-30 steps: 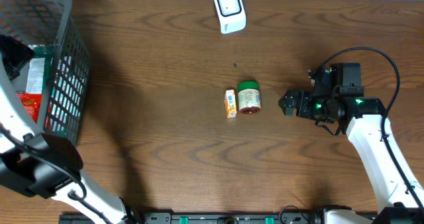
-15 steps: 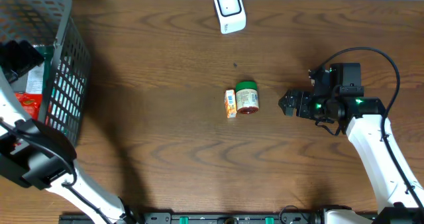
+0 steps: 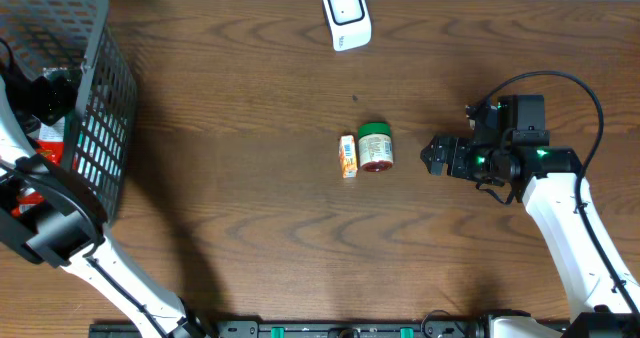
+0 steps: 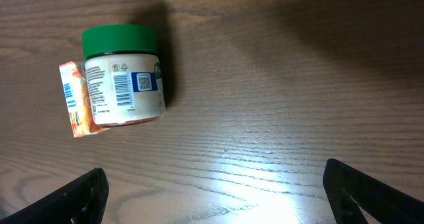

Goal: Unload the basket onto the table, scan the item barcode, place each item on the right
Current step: 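Reach the left gripper into the basket toward the white wipes pack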

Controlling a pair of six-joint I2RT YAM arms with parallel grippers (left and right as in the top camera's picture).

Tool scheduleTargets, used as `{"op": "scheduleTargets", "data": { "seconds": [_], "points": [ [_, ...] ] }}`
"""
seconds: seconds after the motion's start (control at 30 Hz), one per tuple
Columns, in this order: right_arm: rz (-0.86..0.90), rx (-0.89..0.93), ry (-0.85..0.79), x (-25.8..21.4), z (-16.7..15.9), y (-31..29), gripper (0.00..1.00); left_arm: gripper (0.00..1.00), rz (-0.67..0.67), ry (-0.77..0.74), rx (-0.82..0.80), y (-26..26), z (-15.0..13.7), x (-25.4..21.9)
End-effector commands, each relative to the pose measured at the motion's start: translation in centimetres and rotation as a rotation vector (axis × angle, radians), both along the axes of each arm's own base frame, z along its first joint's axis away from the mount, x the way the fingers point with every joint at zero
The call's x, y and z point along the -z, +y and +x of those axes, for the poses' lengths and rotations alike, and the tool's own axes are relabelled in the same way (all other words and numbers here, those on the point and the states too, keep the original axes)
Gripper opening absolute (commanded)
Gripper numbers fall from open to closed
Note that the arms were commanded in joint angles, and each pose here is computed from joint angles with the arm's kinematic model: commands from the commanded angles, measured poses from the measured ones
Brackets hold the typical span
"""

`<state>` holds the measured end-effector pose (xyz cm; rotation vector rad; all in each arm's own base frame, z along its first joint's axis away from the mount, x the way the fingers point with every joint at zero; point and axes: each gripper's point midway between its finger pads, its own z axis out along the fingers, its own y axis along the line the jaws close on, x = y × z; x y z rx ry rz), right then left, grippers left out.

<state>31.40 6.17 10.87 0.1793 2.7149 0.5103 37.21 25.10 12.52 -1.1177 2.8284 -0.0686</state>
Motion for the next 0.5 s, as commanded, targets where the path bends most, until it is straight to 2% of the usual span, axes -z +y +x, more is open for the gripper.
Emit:
{"op": "scheduleTargets", "data": {
  "seconds": [0.0, 0.2, 0.47],
  "points": [
    [0.010, -0.009, -0.012, -0.6, 0.3, 0.5, 0.99, 1.00, -0.059, 0.036, 0.016, -0.6, -0.5, 2.0],
    [0.010, -0.009, -0.012, -0.6, 0.3, 0.5, 0.99, 1.00, -0.128, 0.049, 0.017, -1.9, -0.9, 4.1],
    [0.010, -0.009, -0.012, -0.6, 0.3, 0.5, 0.99, 1.00, -0.146, 0.065, 0.016, -2.4, -1.4, 7.7]
  ]
}}
